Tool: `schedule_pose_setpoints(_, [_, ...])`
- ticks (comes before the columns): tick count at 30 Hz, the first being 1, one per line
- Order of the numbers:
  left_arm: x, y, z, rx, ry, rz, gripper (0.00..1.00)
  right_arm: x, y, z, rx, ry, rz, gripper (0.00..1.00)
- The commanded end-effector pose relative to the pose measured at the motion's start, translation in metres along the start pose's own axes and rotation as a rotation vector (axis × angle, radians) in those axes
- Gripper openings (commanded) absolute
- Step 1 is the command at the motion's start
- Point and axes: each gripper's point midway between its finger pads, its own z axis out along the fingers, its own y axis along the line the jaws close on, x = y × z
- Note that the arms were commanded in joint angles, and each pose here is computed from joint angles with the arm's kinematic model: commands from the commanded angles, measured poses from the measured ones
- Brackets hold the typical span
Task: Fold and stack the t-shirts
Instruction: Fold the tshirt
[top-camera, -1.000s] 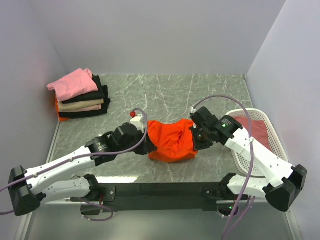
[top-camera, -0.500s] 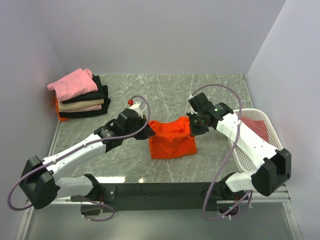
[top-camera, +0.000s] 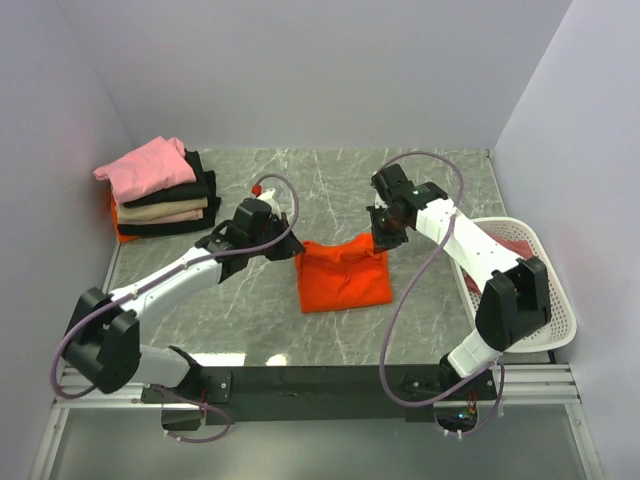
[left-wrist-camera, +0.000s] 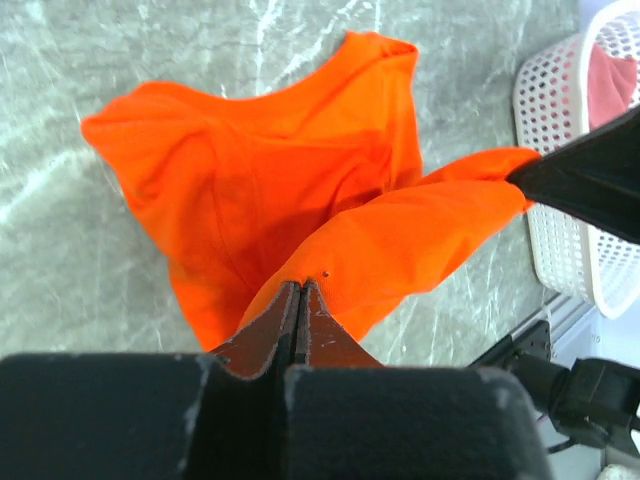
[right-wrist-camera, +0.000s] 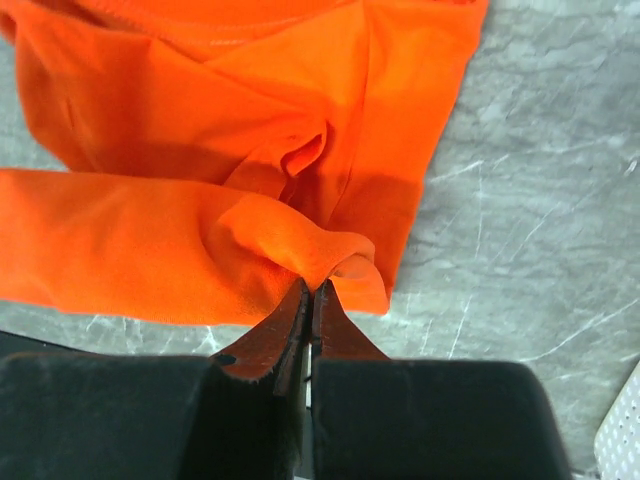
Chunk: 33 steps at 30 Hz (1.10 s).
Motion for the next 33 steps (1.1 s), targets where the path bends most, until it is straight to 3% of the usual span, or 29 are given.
schedule_pose_setpoints(1, [-0.029,-0.020,0.007,0.079,-0.042,0.039,0.01,-0.029,0.002,-0.001,-0.025,-0.060,-0.012,0.00])
schedule_pose_setpoints(18, [-0.033,0.047,0.048,-0.156,0.011,-0.018,0.01,-0.054,-0.015,0.064,0.000,0.047,0.031,0.01])
schedule_pose_setpoints(19, [-0.031,0.053,0.051,-0.180,0.021,-0.025,0.07,-0.058,-0.017,0.064,0.002,0.042,0.048,0.05])
schedule_pose_setpoints(21, [-0.040,0.064,0.049,-0.261,-0.003,-0.044,0.25,-0.068,-0.028,0.060,0.025,0.021,0.080,0.23])
schedule_pose_setpoints(22, [-0.043,0.064,0.047,-0.278,-0.010,-0.046,0.41,-0.072,-0.032,0.056,0.041,0.009,0.092,0.29])
schedule_pose_setpoints(23, [-0.057,0.062,0.043,-0.298,-0.050,-0.043,0.47,-0.077,-0.035,0.047,0.055,-0.017,0.097,0.39])
schedule_pose_setpoints(27, [-0.091,0.058,0.007,-0.365,-0.198,-0.050,0.75,-0.094,-0.053,0.007,0.160,-0.150,0.125,0.51])
schedule_pose_setpoints(28, [-0.095,0.056,0.001,-0.369,-0.222,-0.055,0.86,-0.095,-0.054,0.000,0.165,-0.171,0.129,0.51])
schedule_pose_setpoints(30, [-0.088,0.061,-0.007,-0.378,-0.233,-0.062,0.91,-0.097,-0.048,-0.021,0.139,-0.236,0.130,0.52])
schedule_pose_setpoints(33, [-0.069,0.057,-0.011,-0.297,-0.208,-0.077,0.95,-0.072,-0.026,-0.020,0.050,-0.224,0.094,0.52])
